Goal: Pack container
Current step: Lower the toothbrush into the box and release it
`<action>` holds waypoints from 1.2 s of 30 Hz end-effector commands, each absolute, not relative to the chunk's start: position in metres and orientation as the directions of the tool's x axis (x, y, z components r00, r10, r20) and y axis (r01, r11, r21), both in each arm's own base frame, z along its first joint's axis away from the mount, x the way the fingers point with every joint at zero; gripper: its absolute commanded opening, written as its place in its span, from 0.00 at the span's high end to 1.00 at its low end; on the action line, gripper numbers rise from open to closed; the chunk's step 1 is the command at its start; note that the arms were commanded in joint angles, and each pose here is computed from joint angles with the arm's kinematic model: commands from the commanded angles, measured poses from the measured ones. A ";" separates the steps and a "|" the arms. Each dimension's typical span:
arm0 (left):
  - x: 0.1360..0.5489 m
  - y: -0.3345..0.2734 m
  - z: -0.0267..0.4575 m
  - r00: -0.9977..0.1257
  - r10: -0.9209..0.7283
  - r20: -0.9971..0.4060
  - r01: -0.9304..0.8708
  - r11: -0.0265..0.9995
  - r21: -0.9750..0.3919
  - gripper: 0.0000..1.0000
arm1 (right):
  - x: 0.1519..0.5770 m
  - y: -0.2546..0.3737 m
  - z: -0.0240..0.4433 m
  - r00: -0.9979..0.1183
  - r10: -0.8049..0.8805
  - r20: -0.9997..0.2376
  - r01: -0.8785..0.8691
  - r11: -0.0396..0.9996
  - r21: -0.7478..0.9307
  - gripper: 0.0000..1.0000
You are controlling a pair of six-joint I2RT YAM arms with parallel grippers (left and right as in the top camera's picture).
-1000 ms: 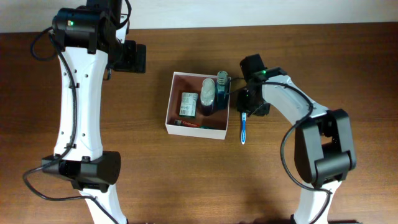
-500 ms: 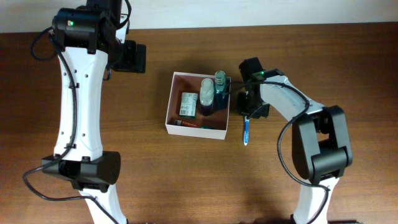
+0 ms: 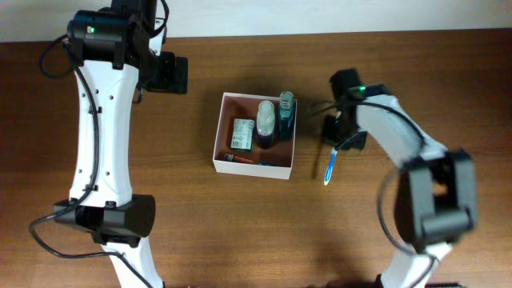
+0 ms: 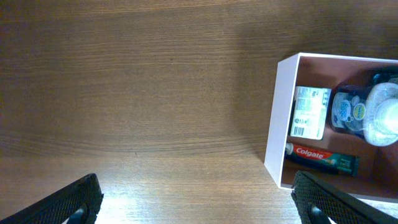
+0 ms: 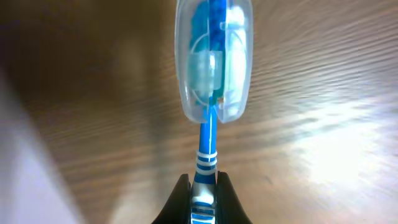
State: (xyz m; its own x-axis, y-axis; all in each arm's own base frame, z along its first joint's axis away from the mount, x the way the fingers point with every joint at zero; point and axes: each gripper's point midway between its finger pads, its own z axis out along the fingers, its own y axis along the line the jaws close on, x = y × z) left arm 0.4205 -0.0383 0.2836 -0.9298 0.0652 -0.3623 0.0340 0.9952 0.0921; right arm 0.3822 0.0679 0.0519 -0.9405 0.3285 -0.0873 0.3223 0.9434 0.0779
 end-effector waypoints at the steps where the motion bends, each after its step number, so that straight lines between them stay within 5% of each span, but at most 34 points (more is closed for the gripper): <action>1: 0.419 -0.036 0.290 -0.922 0.078 -0.378 0.042 0.994 0.103 0.01 | 0.384 0.091 0.149 -0.908 0.289 -0.305 0.232 0.950 0.209 0.96; 5: 0.419 -0.036 0.290 -0.922 0.078 -0.378 0.042 0.994 0.103 0.01 | 0.368 0.139 0.215 -0.859 0.036 -0.511 -0.085 0.974 0.211 0.96; 9: 0.419 -0.036 0.290 -0.922 0.078 -0.378 0.042 0.994 0.103 0.01 | 0.343 0.201 0.241 -0.689 -0.357 -0.631 -0.494 0.868 0.049 0.96; 13: 0.419 -0.036 0.290 -0.922 0.078 -0.378 0.042 0.994 0.103 0.01 | 0.317 0.262 0.216 -0.399 -0.714 -0.575 -0.805 0.573 -0.153 0.96; 16: 0.419 -0.036 0.290 -0.922 0.078 -0.378 0.042 0.994 0.103 0.01 | 0.319 0.276 0.188 -0.228 -0.852 -0.471 -0.880 0.388 -0.275 0.96; 23: 0.419 -0.036 0.290 -0.922 0.078 -0.378 0.042 0.994 0.103 0.01 | 0.359 0.286 0.134 -0.145 -0.920 -0.365 -0.881 0.288 -0.375 0.96; 25: 0.419 -0.036 0.290 -0.922 0.078 -0.378 0.042 0.994 0.103 0.01 | 0.364 0.286 0.125 -0.148 -0.922 -0.357 -0.881 0.287 -0.375 0.96; 30: 0.419 -0.036 0.290 -0.922 0.078 -0.378 0.042 0.994 0.103 0.01 | 0.364 0.293 0.141 -0.212 -0.884 -0.417 -0.858 0.372 -0.354 0.41; 36: 0.419 -0.036 0.290 -0.922 0.078 -0.378 0.042 0.994 0.103 0.01 | 0.347 0.267 0.246 -0.428 -0.645 -0.633 -0.701 0.679 -0.218 0.50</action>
State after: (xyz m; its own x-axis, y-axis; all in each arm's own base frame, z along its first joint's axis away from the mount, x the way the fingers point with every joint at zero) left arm 0.4205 -0.0383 0.2836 -0.9298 0.0652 -0.3623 0.0340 0.9952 0.0921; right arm 0.3479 0.2792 0.1531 -0.3472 -0.8362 -0.4244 -0.8330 0.4829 -0.2700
